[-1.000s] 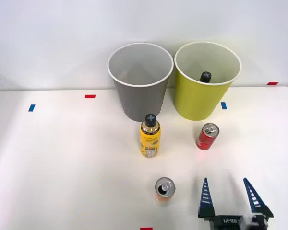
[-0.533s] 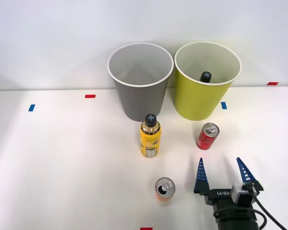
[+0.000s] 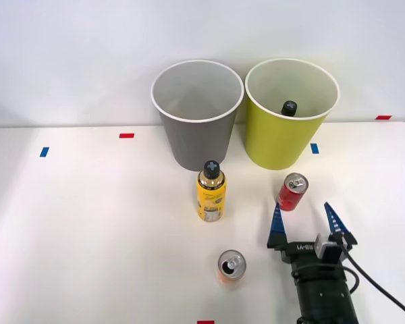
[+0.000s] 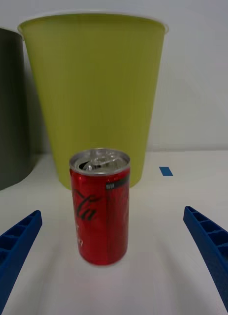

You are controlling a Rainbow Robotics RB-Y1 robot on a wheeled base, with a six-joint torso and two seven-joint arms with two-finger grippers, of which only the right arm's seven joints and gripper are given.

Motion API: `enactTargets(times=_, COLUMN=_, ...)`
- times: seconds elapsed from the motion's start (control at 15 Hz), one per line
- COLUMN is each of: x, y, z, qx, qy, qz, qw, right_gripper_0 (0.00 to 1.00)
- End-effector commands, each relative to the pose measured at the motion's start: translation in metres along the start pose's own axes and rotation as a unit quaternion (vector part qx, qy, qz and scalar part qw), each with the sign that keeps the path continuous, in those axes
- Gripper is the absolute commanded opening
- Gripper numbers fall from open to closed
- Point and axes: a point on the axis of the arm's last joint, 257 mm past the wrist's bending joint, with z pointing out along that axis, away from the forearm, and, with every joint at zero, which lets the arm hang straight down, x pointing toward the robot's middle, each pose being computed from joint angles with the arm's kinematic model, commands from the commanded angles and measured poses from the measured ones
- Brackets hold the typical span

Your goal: Put cans in the gray bin, plastic bottles in the light green bin

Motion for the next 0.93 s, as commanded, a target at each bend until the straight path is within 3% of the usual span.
enactTargets(times=0.07, x=-0.004, y=-0.006, z=0.025, qx=-0.002, qy=0.005, qz=-0.015, qw=1.000, right_gripper_0=1.00)
enactTargets(times=0.93, x=0.001, y=0.010, z=0.051, qx=-0.023, qy=0.033, qz=-0.012, qw=0.999, right_gripper_0=1.00)
